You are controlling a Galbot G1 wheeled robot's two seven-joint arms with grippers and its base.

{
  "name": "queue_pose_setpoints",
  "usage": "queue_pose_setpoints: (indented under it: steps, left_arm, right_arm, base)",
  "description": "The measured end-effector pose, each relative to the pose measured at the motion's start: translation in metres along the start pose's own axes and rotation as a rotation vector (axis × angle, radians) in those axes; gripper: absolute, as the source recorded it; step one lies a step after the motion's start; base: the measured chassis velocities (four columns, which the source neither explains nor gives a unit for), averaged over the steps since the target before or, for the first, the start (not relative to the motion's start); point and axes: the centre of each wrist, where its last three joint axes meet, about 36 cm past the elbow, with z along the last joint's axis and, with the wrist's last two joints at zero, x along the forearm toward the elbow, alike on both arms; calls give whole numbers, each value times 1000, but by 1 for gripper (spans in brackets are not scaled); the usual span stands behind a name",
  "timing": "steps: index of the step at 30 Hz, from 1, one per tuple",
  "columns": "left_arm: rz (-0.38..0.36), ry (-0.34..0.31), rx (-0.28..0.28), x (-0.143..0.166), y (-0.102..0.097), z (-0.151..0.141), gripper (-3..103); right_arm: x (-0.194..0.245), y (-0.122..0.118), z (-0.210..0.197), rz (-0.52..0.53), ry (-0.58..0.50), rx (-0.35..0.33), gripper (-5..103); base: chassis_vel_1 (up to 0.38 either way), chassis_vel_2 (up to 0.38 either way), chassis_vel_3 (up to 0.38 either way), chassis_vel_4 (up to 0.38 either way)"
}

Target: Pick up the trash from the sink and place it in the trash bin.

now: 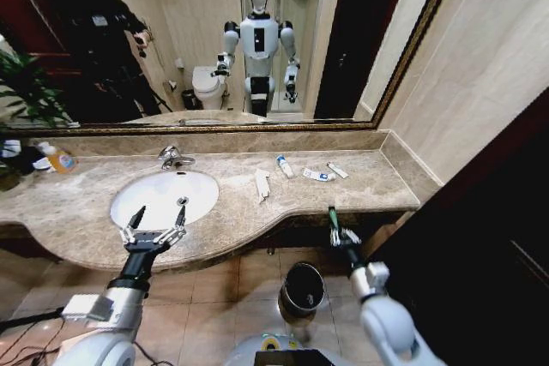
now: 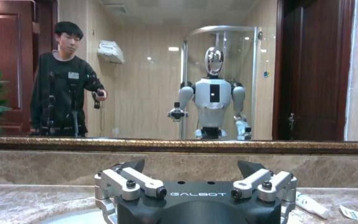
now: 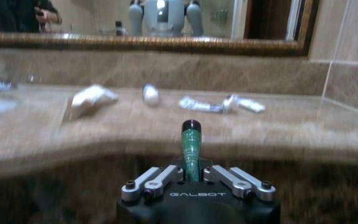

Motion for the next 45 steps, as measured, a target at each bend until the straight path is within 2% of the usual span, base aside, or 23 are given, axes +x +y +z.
queue_pose_setpoints:
  steps: [2,5,6,7,8,11,12,15,20,24,25,27,30,32,33,35,36,39,40,41,42,44,45]
  left_arm:
    - [0,0,0,0,0,0,100]
    - [0,0,0,0,0,0,100]
    - [0,0,0,0,0,0,100]
    - [0,0,0,0,0,0,100]
    - [0,0,0,0,0,0,100]
    - [0,0,0,0,0,0,100]
    - [0,0,0,0,0,0,100]
    - [0,0,0,0,0,0,100]
    - [0,0,0,0,0,0,100]
    - [0,0,0,0,0,0,100]
    - [0,0,0,0,0,0,100]
    - [0,0,0,0,0,0,100]
    - [0,0,0,0,0,0,100]
    - [0,0,0,0,0,0,100]
    - [0,0,0,0,0,0,100]
    - [0,0,0,0,0,0,100]
    - [0,0,0,0,0,0,100]
    - [0,0,0,0,0,0,100]
    - [0,0,0,0,0,0,100]
    - [0,0,0,0,0,0,100]
    - [0,0,0,0,0,0,100]
    - [0,0,0,0,0,0,100]
    - [0,0,0,0,0,0,100]
  right_arm:
    - [3,4,16,-2,17,7,12]
    - [-1,17,78,-1,109,16,12]
    - [-1,17,78,-1,109,16,12]
    - [-6,19,103,1,142,22,12]
    - [-6,19,103,1,142,22,12]
    - [-14,28,158,-9,243,11,12]
    - [-14,28,158,-9,243,11,12]
    - [-21,37,192,7,318,-27,12]
    - [-29,39,217,29,341,-30,8]
    - [-42,45,226,76,351,-51,27]
    - [-42,45,226,76,351,-51,27]
    - [-49,51,228,112,359,-64,37]
    - [-55,53,232,140,361,-61,43]
    - [-58,54,236,156,353,-50,54]
    - [-58,54,236,156,353,-50,54]
    - [-56,55,236,158,351,-48,65]
    - [-56,55,236,158,351,-48,65]
    - [-52,54,233,158,346,-48,81]
    - [-52,54,233,158,346,-48,81]
    - [-51,54,233,157,345,-47,86]
    - [-50,53,232,157,344,-46,86]
    - [-47,52,230,156,338,-46,96]
    - [-47,52,230,156,338,-46,96]
  base:
    - [0,0,0,0]
    - [0,0,0,0]
    - [0,0,0,0]
    - [0,0,0,0]
    - [0,0,0,0]
    - [0,0,0,0]
    - [0,0,0,0]
    - [0,0,0,0]
    - [0,0,0,0]
    - [0,0,0,0]
    - [0,0,0,0]
    - [0,0,0,0]
    - [0,0,0,0]
    - [0,0,0,0]
    - [0,0,0,0]
    - [0,0,0,0]
    - [0,0,0,0]
    - [0,0,0,0]
    - [0,0,0,0]
    - [0,0,0,0]
    - [0,0,0,0]
    - [0,0,0,0]
    - [0,0,0,0]
